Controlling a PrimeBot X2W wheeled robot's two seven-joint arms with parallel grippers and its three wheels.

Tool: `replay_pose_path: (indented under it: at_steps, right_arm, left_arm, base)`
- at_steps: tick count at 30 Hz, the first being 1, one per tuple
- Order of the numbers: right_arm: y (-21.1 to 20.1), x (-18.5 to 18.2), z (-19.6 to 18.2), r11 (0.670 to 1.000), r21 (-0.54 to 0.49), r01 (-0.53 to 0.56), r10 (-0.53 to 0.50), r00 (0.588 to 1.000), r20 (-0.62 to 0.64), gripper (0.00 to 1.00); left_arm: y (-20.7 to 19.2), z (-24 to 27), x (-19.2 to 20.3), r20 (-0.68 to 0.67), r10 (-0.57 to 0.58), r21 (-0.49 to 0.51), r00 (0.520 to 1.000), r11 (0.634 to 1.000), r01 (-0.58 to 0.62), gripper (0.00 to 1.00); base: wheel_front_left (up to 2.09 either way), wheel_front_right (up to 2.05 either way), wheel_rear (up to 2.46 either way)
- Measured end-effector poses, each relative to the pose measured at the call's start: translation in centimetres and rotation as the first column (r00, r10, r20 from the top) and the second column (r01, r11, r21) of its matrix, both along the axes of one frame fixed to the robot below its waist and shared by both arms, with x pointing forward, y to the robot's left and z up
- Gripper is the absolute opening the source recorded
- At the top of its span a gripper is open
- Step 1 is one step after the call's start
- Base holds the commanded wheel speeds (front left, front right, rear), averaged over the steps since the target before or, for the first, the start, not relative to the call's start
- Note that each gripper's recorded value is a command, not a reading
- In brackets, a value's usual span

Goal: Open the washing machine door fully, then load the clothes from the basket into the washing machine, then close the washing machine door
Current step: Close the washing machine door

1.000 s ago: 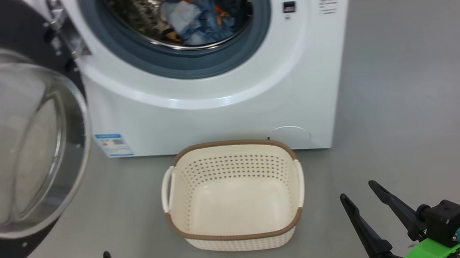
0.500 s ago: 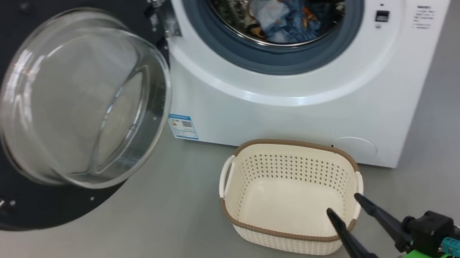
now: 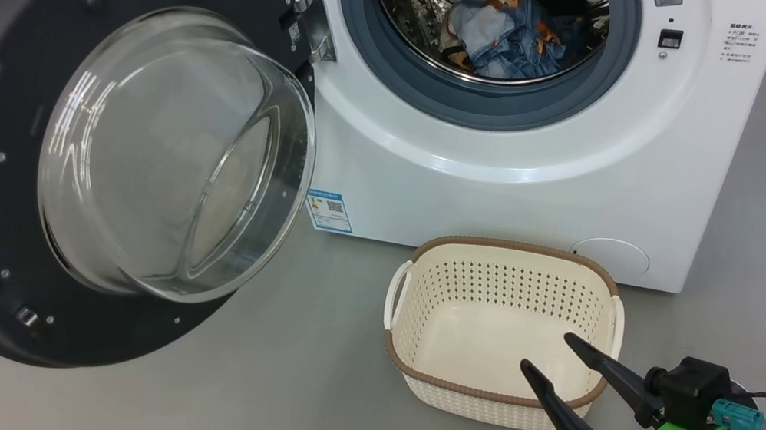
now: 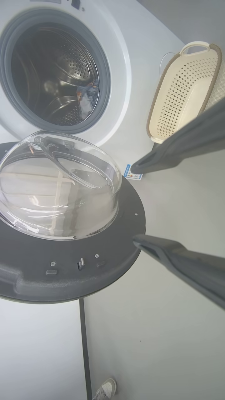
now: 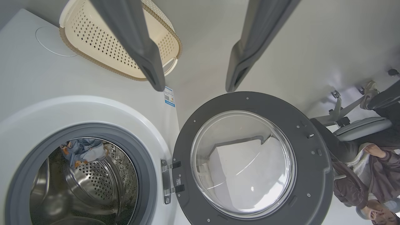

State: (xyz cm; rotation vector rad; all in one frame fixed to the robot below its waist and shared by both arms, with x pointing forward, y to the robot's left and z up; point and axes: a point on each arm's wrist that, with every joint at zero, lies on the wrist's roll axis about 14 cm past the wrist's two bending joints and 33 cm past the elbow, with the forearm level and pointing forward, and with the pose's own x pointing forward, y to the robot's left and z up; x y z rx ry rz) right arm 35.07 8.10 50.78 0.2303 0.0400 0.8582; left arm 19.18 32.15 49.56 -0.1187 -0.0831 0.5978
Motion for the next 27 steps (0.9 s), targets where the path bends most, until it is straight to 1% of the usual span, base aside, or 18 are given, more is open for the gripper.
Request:
replay_pose_path:
  at_steps: [25,26,27]
  right_arm:
    - [-0.56,-0.08,-0.11,1.0,-0.008,0.009,-0.009,1.0,0.006,1.0]
    - [-0.56,-0.07,-0.13,1.0,-0.008,0.009,-0.009,1.0,0.005,1.0]
    - [-0.57,-0.05,-0.14,1.0,-0.008,0.01,-0.01,1.0,0.004,1.0]
  left_arm:
    - [0.05,0.29,0.05,0.009,-0.004,0.007,1.0,1.0,0.004,1.0]
    - [0.06,0.28,0.06,0.009,-0.004,0.006,1.0,1.0,0.003,0.37]
    - [0.07,0.29,0.06,0.009,-0.003,0.006,1.0,1.0,0.003,0.0]
  base:
    - [0.0,0.0,0.0]
    - [0.0,0.0,0.0]
    - [0.0,0.0,0.0]
